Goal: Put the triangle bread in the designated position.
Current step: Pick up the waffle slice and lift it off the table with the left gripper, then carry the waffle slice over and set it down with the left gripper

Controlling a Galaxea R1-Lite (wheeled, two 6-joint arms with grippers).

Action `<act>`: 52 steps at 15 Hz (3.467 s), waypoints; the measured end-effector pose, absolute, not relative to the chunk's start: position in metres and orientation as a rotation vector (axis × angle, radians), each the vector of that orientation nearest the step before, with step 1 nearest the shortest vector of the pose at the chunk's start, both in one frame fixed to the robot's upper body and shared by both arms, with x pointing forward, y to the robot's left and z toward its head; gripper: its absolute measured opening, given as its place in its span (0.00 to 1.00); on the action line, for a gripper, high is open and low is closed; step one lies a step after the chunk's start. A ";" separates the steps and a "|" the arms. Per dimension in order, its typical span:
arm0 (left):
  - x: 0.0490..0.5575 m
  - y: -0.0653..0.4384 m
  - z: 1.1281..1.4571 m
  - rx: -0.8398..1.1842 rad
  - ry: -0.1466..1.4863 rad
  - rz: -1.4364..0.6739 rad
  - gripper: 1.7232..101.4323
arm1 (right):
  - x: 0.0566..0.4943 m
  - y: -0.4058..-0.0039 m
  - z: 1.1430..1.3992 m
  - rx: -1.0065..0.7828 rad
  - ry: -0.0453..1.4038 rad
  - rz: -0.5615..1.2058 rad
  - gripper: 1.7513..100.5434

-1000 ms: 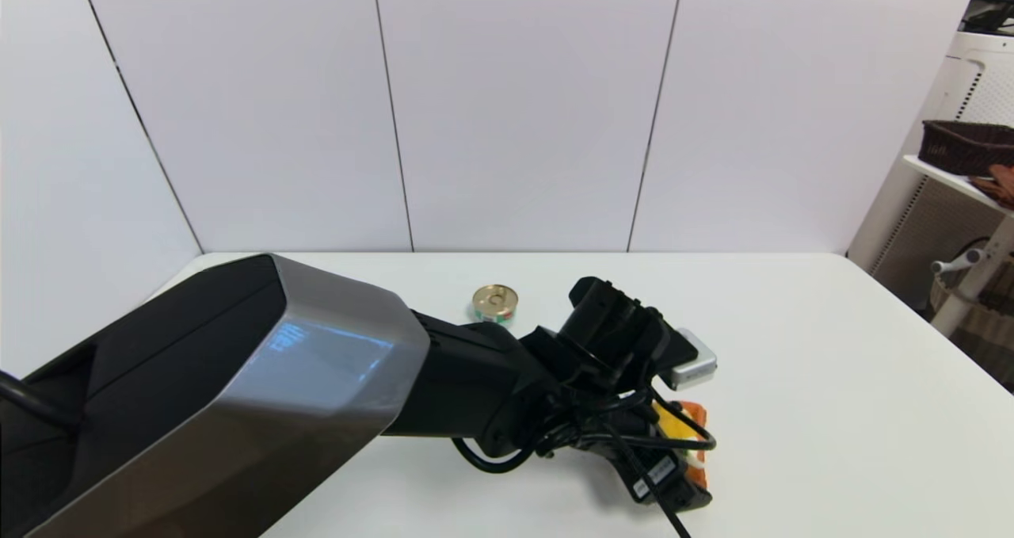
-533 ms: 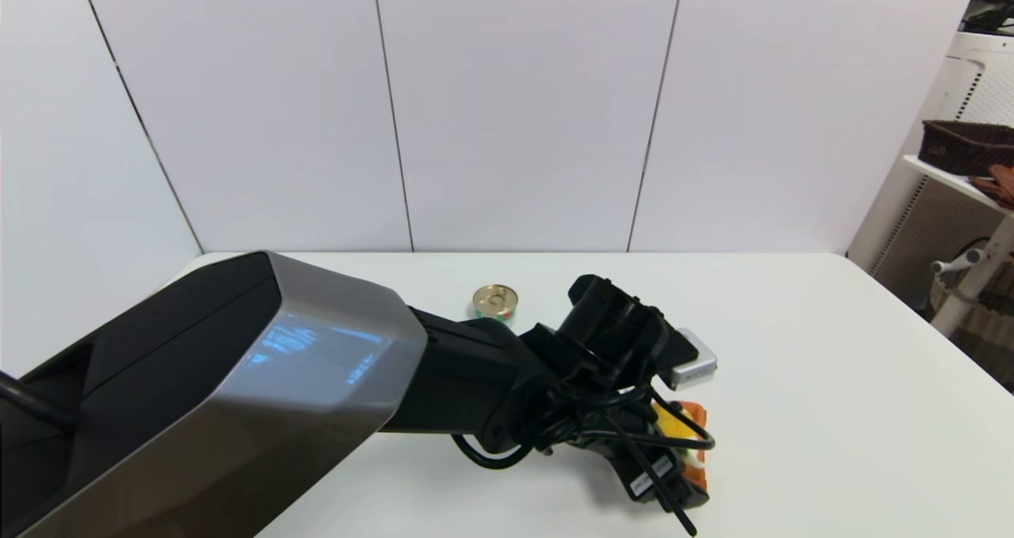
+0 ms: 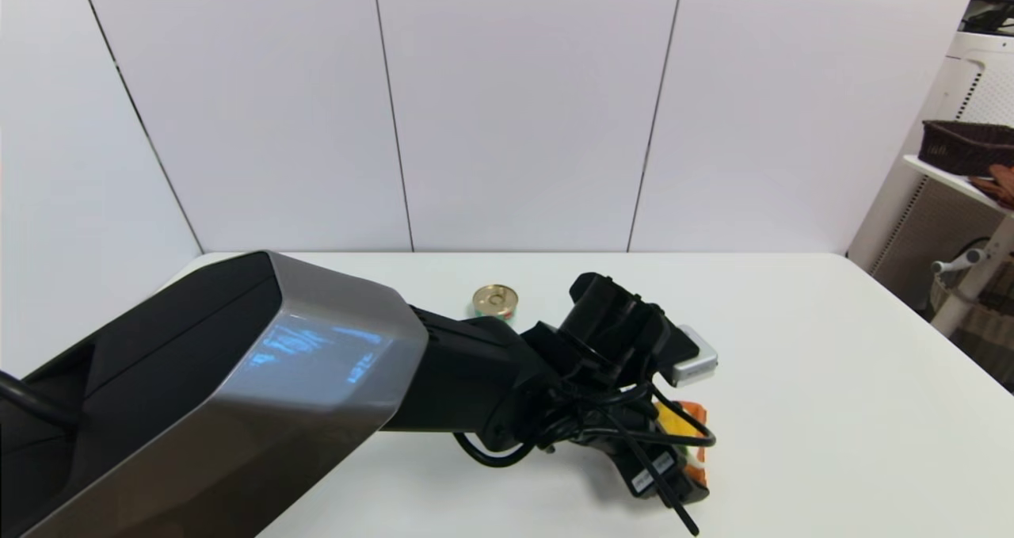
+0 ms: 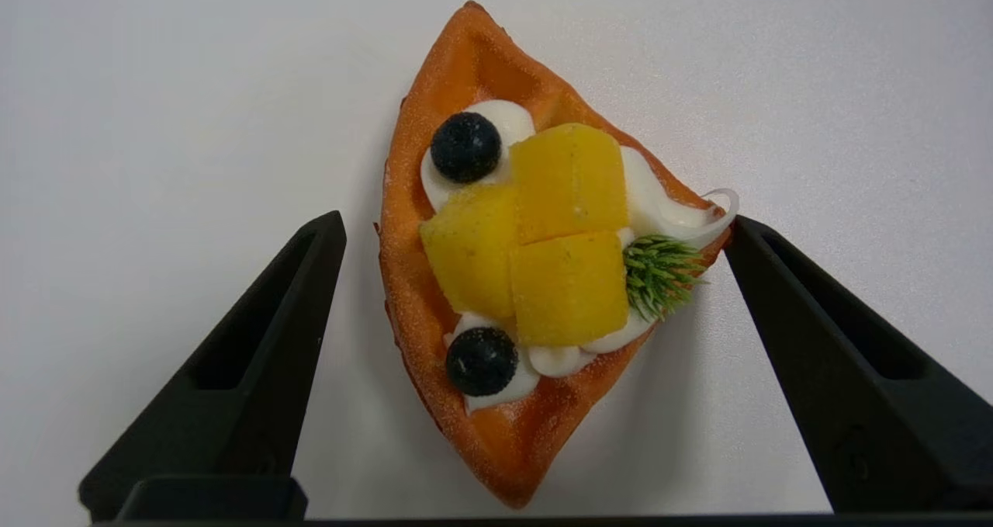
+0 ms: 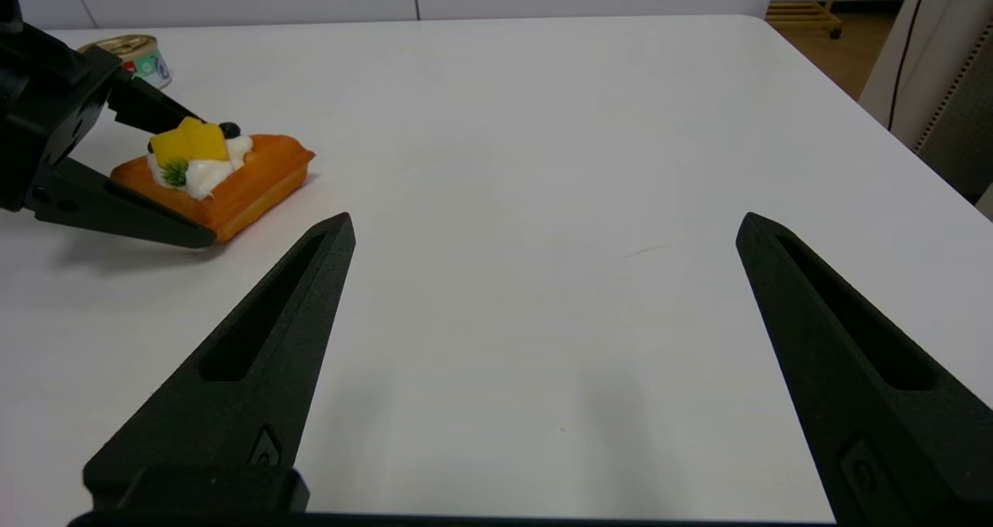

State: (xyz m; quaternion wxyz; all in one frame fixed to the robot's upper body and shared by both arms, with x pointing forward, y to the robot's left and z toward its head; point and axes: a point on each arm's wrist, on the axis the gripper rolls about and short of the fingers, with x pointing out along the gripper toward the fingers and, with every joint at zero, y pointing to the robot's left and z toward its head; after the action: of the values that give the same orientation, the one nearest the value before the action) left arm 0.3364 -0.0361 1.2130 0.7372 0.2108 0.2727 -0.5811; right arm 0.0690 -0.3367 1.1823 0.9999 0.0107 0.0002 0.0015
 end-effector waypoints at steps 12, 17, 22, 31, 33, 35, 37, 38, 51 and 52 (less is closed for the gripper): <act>0.339 -0.031 1.222 0.456 0.581 -1.269 0.53 | 0.069 -0.337 1.182 0.021 0.000 0.002 0.97; 0.350 -0.002 1.248 0.465 0.553 -1.224 0.52 | 0.069 -0.337 1.182 0.021 0.000 0.002 0.97; 0.380 0.051 1.281 0.488 0.497 -1.117 0.51 | 0.069 -0.337 1.182 0.021 0.000 0.003 0.97; 0.463 0.151 1.323 0.672 0.309 -0.926 0.51 | 0.069 -0.337 1.182 0.021 0.000 0.003 0.97; 0.481 0.165 1.323 0.711 0.274 -0.903 0.50 | 0.069 -0.337 1.182 0.021 0.000 0.002 0.97; 0.499 0.176 1.318 0.738 0.248 -0.896 0.50 | 0.069 -0.337 1.182 0.021 0.000 0.002 0.97; 0.517 0.180 1.309 0.744 0.228 -0.905 0.50 | 0.069 -0.337 1.182 0.021 0.000 0.002 0.97; 0.525 0.181 1.303 0.745 0.219 -0.913 0.50 | 0.069 -0.337 1.182 0.021 0.001 0.002 0.97; 0.565 0.169 1.244 0.727 0.172 -1.018 0.49 | 0.069 -0.337 1.182 0.021 0.000 0.002 0.97; 0.566 0.167 1.243 0.722 0.155 -1.026 0.49 | 0.069 -0.337 1.182 0.021 0.000 0.002 0.97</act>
State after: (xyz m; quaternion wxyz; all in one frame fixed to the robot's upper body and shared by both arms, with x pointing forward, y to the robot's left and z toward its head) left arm 0.5655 0.1668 1.2434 0.8068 0.3374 0.0723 -0.4796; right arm 0.0690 -0.3367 1.1823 0.9999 0.0105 0.0000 0.0011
